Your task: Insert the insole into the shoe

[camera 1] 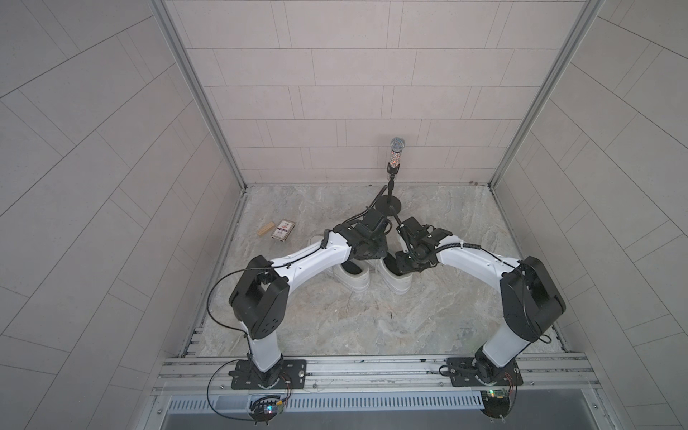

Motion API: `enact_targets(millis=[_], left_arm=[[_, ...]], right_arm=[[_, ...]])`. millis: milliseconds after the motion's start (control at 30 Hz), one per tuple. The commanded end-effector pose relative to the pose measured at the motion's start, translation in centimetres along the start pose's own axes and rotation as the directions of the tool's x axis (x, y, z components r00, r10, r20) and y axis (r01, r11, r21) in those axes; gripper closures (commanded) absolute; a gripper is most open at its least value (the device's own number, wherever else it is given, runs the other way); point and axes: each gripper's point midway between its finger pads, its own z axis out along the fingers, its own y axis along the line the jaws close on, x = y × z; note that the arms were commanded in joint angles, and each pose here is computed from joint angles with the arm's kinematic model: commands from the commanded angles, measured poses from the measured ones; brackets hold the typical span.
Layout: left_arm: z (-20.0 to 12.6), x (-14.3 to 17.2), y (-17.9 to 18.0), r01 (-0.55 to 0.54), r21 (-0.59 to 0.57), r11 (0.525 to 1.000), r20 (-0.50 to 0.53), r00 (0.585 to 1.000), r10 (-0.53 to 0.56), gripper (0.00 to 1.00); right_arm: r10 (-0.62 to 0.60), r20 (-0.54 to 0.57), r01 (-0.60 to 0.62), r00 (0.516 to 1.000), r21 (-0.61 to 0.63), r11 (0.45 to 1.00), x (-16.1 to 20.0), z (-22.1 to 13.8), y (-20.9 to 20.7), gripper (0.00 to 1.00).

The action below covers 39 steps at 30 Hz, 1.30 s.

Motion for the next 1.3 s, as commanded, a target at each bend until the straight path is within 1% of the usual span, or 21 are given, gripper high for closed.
enact_targets(millis=[0,67,100,133,167,200,300,367,467,533,600,667,700,800,967,1000,1100,1167,1200,1233,1267], left_arm=[[-1.3,-3.5,-0.5,-0.014,0.016,1.000,0.126,0.992,0.012,1.00],[-0.8,-3.7,-1.3,-0.050,0.046,0.998,0.125,0.991,0.044,1.00],[-0.7,-3.7,-1.5,-0.060,0.057,0.997,0.124,0.991,0.053,1.00],[-0.7,-3.7,-2.0,-0.075,0.077,0.994,0.125,0.990,0.065,1.00],[-0.8,-3.7,-2.1,-0.083,0.083,0.993,0.128,0.989,0.072,1.00],[-0.8,-3.6,-2.1,-0.087,0.083,0.993,0.126,0.989,0.076,1.00],[-0.7,-3.2,-2.3,-0.104,0.106,0.989,0.114,0.989,0.091,1.00],[-0.6,-2.9,-2.4,-0.107,0.119,0.987,0.106,0.990,0.094,1.00],[-0.6,-3.0,-2.5,-0.106,0.122,0.987,0.110,0.990,0.092,1.00],[-0.8,-3.2,-2.5,-0.107,0.114,0.988,0.118,0.989,0.094,1.00],[-0.9,-3.4,-2.4,-0.115,0.104,0.988,0.124,0.987,0.102,1.00],[-0.8,-3.4,-2.1,-0.118,0.093,0.989,0.123,0.987,0.106,1.00],[-0.8,-3.3,-2.1,-0.118,0.090,0.989,0.123,0.987,0.107,1.00],[-0.6,-3.0,-1.7,-0.120,0.080,0.990,0.118,0.987,0.110,1.00],[-0.3,-2.5,-1.4,-0.121,0.081,0.989,0.098,0.989,0.113,1.00],[-0.4,-2.4,-1.6,-0.128,0.088,0.988,0.089,0.989,0.120,0.97],[-1.1,-2.0,-1.3,-0.134,0.084,0.987,0.080,0.989,0.128,0.64],[-2.5,-2.2,-1.1,-0.159,0.087,0.983,0.104,0.983,0.150,0.46],[-3.8,-2.6,-1.2,-0.177,0.095,0.979,0.132,0.978,0.164,0.39],[-5.0,-3.1,-1.4,-0.200,0.112,0.973,0.163,0.970,0.180,0.12],[-6.2,-3.6,-1.7,-0.221,0.131,0.966,0.198,0.961,0.193,0.01]], right_arm=[[0.052,-0.077,-0.051,0.996,0.013,0.999,1.3,0.3,-0.4,0.80],[0.051,-0.010,-0.051,0.999,-0.061,0.997,-0.5,-0.4,1.0,0.74],[0.045,0.026,-0.043,0.999,-0.084,0.996,-1.3,-0.7,1.4,0.68],[0.036,0.060,-0.031,0.998,-0.087,0.996,-2.1,-0.9,1.6,0.59],[0.028,0.083,-0.021,0.996,-0.078,0.997,-2.8,-0.9,1.5,0.52],[0.018,0.094,-0.011,0.995,-0.072,0.997,-3.3,-0.8,1.4,0.49],[-0.014,0.109,0.018,0.994,-0.034,0.999,-4.3,0.8,0.8,0.49],[-0.028,0.107,0.030,0.994,-0.021,0.999,-4.3,2.1,0.5,0.56],[-0.017,0.065,0.019,0.998,-0.023,1.000,-2.9,3.6,0.5,0.68],[-0.010,0.047,0.012,0.999,-0.035,0.999,-1.5,3.8,1.0,0.70],[-0.014,0.040,0.016,0.999,-0.042,0.999,-0.5,3.3,1.7,0.64],[-0.001,0.064,0.005,0.998,-0.059,0.998,-0.6,1.9,2.2,0.51],[0.004,0.086,0.001,0.996,-0.058,0.998,-1.0,1.2,2.2,0.49],[0.007,0.151,-0.002,0.988,-0.033,0.999,-2.9,-0.5,1.4,0.45],[0.023,0.153,-0.021,0.988,-0.015,1.000,-3.9,-0.2,-0.1,0.46],[0.025,0.149,-0.022,0.988,-0.025,0.999,-3.8,0.0,-0.1,0.45],[0.036,0.171,-0.024,0.985,-0.068,0.997,-3.7,-0.7,0.3,0.43],[0.040,0.228,-0.017,0.973,-0.099,0.995,-4.1,-2.5,0.6,0.38],[0.035,0.266,-0.005,0.963,-0.111,0.994,-4.5,-3.8,0.7,0.07],[0.031,0.302,0.003,0.953,-0.113,0.994,-4.9,-5.2,0.6,0.00],[0.030,0.336,0.007,0.941,-0.108,0.994,-5.2,-6.4,0.3,0.00]])
